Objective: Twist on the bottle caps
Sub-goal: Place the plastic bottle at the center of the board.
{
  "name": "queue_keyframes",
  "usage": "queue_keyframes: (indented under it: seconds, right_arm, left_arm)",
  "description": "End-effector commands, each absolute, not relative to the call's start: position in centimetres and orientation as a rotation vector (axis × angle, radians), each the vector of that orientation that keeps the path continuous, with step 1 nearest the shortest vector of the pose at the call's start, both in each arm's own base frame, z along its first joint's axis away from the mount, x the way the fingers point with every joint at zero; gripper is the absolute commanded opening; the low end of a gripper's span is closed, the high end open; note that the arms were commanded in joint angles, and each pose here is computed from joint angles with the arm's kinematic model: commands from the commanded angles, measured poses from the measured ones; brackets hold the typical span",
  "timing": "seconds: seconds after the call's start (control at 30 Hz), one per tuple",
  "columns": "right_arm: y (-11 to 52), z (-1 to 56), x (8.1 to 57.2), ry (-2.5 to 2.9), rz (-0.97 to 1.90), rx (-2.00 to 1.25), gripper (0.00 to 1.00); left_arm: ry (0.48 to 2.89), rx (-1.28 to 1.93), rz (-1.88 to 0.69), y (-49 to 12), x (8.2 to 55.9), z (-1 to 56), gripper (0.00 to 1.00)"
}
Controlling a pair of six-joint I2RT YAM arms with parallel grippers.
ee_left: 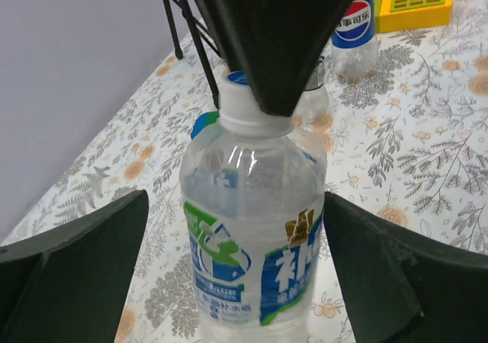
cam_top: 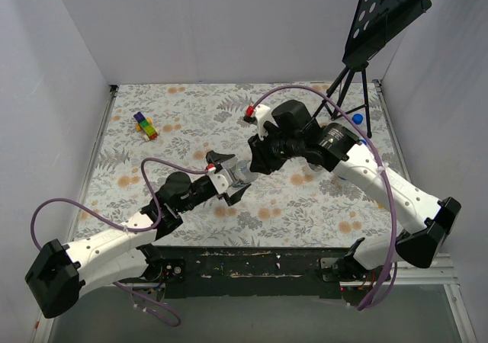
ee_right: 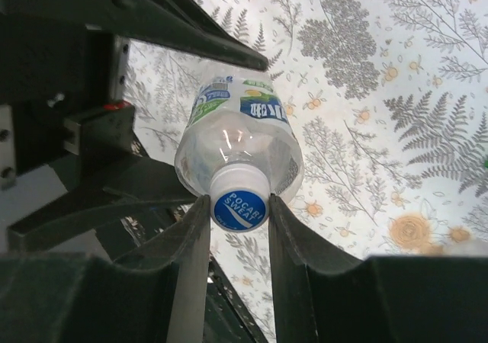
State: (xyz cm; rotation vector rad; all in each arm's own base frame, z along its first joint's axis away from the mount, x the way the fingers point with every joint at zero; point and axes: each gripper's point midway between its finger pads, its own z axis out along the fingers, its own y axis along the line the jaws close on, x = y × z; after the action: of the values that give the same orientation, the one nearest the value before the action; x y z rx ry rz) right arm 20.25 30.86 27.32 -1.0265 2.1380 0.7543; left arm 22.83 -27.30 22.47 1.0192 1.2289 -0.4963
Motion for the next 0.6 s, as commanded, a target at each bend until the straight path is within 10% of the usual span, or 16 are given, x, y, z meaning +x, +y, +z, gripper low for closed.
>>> queue_keyframes:
  seconds: [0.0, 0.57]
  right_arm:
    - [27.8, 27.1, 20.5, 2.174, 0.619, -1.14, 0.01]
    - [20.0, 21.2, 27.5, 2.432, 0.155, -0.962, 0.01]
  left_arm:
    - [1.174, 0.926, -0.525, -27.2, 23.0, 25.4, 0.98]
    - [1.551, 0.093, -0.441, -16.5, 33.9, 26.2, 0.98]
